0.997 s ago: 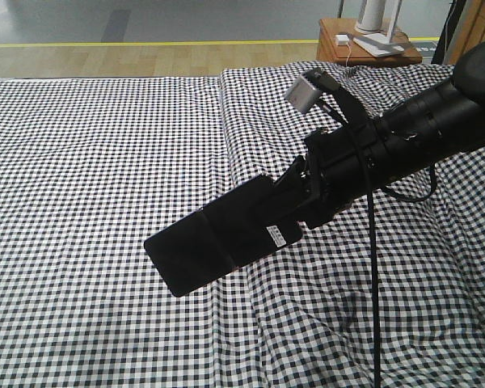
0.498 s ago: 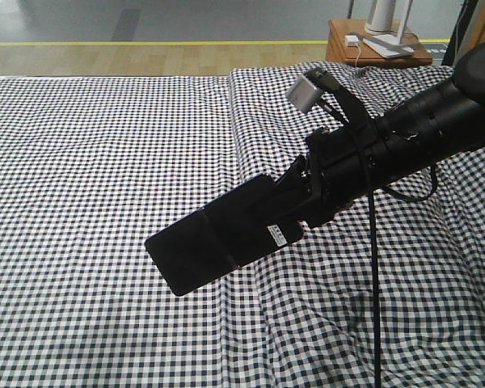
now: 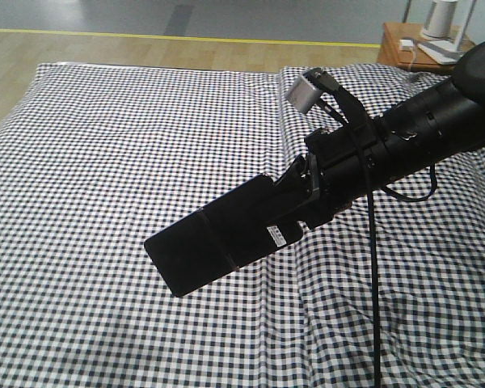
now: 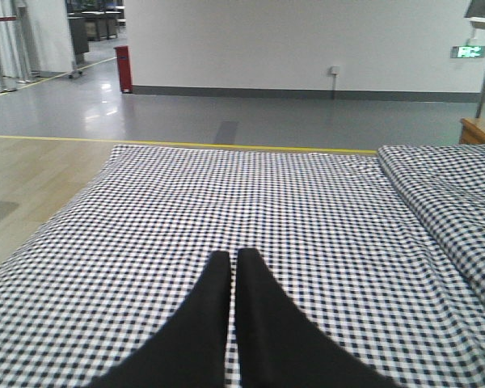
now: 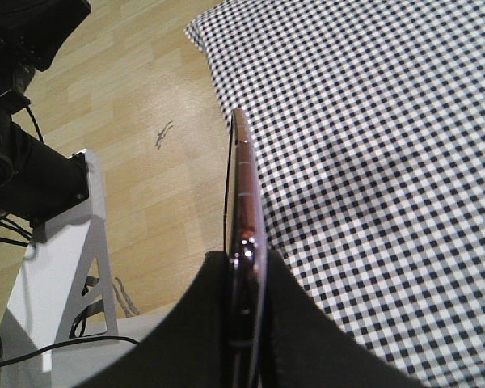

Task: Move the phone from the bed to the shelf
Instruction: 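Hold the phone in the right gripper while the base turns away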

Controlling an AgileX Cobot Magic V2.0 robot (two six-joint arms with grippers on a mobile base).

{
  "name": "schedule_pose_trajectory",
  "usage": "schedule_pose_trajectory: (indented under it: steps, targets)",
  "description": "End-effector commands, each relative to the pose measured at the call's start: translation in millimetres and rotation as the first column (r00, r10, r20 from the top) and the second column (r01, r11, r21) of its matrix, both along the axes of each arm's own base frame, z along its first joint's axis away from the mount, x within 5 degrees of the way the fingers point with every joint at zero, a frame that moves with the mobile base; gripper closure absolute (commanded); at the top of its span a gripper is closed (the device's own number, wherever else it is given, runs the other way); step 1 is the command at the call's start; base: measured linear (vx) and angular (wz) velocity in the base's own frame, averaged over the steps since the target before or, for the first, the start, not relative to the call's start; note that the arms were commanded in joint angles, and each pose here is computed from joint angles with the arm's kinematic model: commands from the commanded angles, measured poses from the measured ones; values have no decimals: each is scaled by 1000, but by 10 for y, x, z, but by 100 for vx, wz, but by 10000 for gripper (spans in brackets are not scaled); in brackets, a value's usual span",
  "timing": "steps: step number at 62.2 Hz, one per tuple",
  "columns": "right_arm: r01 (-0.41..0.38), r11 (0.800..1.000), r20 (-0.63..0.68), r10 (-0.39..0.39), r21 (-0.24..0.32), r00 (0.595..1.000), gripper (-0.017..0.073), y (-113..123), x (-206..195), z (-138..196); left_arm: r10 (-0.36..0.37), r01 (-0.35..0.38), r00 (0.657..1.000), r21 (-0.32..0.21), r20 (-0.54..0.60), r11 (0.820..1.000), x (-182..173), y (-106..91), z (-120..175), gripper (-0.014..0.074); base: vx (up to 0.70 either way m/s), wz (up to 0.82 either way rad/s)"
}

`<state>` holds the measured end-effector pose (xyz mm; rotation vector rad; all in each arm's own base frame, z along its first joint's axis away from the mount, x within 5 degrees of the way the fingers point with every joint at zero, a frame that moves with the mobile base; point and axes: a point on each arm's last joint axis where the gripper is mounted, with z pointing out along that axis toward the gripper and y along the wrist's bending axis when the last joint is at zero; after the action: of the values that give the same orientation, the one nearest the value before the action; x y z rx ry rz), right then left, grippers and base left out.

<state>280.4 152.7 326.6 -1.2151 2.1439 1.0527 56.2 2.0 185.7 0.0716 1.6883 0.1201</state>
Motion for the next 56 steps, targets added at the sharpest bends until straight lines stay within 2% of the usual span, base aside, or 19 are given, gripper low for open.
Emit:
schedule_pose_trajectory:
  steps: [1, 56]
  targets:
    - [-44, 995, 14, 43, 92, 999, 561, 8, -140, 261, -1, 2, 994, -11, 107, 1000, -13, -2, 145, 592, -7, 26]
    - [-44, 995, 14, 43, 92, 999, 561, 8, -140, 261, -1, 2, 994, -11, 107, 1000, -13, -2, 145, 592, -9, 36]
